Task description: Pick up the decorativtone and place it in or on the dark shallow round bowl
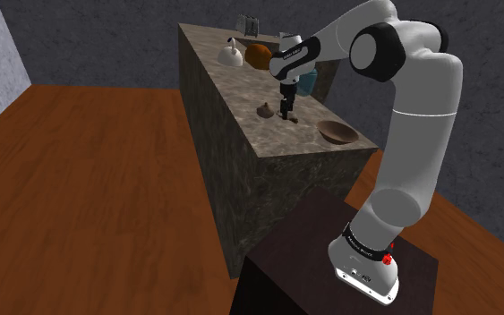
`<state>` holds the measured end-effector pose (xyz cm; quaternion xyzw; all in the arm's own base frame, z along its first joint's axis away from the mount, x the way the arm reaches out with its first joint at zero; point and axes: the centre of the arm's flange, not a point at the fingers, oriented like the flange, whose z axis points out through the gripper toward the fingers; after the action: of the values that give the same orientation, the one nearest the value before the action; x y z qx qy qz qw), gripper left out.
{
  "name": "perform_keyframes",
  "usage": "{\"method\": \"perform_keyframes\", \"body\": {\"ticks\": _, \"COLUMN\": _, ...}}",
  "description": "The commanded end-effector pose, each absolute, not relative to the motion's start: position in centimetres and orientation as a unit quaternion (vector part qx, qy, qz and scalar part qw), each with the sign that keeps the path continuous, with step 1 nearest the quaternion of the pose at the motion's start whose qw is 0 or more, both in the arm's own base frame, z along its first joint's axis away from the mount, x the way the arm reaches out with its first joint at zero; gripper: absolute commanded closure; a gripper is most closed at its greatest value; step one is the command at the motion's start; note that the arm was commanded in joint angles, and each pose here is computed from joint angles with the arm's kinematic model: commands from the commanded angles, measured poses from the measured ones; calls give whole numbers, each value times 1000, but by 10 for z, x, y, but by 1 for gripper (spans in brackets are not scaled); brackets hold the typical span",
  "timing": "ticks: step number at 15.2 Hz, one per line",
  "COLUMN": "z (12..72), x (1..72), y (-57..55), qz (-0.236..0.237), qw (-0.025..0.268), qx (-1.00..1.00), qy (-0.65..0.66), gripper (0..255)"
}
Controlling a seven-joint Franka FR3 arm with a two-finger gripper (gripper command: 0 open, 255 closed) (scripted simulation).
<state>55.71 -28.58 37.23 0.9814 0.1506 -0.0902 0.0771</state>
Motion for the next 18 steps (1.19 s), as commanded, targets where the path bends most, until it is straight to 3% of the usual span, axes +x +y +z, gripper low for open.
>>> {"method": "perform_keyframes", "body": {"ticks": 1, "z": 368, "x": 556, "y": -287, "qz": -90, "qw": 77, "qx": 981, "qy": 151, "gripper": 0}}
{"method": "perform_keyframes", "body": {"ticks": 7, "z": 368, "x": 557, "y": -287, "qz": -90, "qw": 77, "qx": 981, "qy": 151, "gripper": 0}}
{"method": "perform_keyframes", "body": {"ticks": 8, "z": 368, "x": 557, "y": -287, "qz": -90, "qw": 77, "qx": 981, "qy": 151, "gripper": 255}}
{"method": "perform_keyframes", "body": {"ticks": 18, "z": 373, "x": 556, "y": -287, "qz": -90, "qw": 77, "qx": 981, "qy": 151, "gripper": 255}}
